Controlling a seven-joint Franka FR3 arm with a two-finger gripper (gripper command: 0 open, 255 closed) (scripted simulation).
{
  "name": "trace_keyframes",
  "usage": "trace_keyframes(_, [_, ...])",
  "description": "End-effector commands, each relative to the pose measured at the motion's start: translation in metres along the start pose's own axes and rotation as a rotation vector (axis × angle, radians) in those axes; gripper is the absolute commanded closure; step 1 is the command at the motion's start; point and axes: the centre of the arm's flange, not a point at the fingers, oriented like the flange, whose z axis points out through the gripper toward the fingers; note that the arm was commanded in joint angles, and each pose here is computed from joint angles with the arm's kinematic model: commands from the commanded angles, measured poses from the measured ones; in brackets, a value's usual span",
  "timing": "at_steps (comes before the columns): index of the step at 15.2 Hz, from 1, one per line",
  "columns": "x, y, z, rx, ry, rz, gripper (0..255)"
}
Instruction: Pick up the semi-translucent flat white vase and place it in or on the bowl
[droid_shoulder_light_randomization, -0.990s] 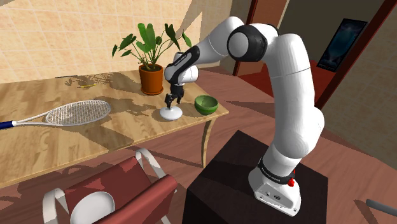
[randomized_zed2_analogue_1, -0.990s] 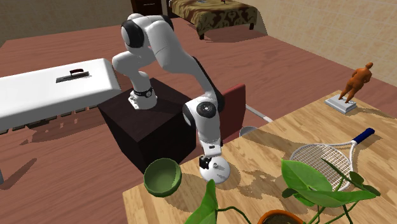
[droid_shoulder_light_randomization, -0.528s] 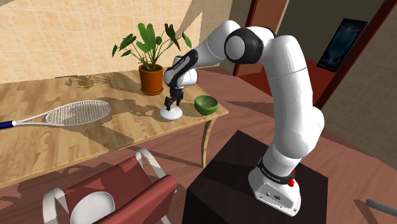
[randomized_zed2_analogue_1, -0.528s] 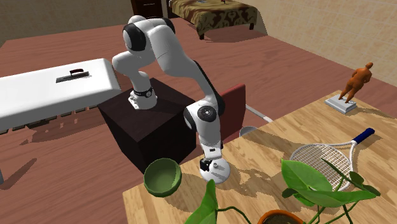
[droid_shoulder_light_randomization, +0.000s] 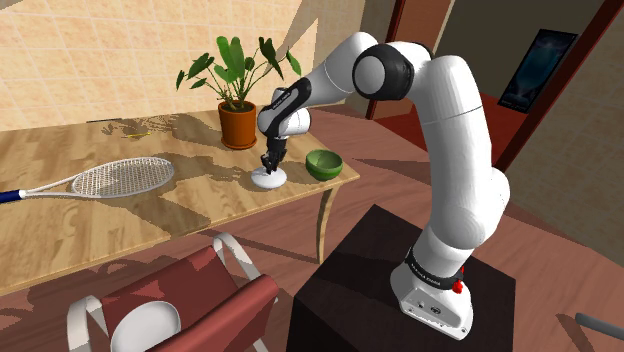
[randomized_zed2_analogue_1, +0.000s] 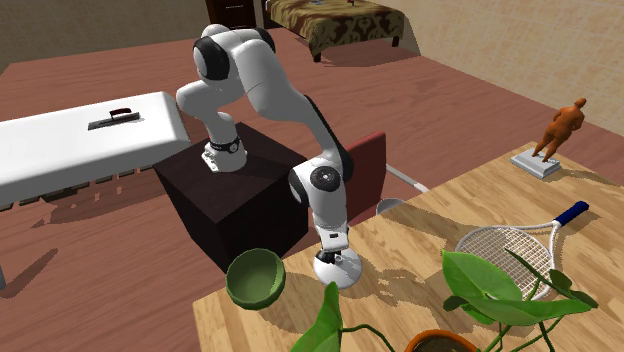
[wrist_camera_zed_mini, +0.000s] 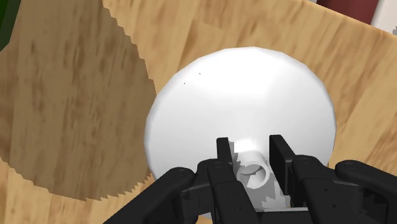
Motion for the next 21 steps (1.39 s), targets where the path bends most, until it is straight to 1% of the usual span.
trace_keyframes(1, [0.000,0.000,0.000,0.000,0.000,0.000,255])
trace_keyframes(5, [0.000,0.000,0.000,0.000,0.000,0.000,255])
trace_keyframes(21, [0.007,-0.007,-0.084,0.000,0.000,0.000,255])
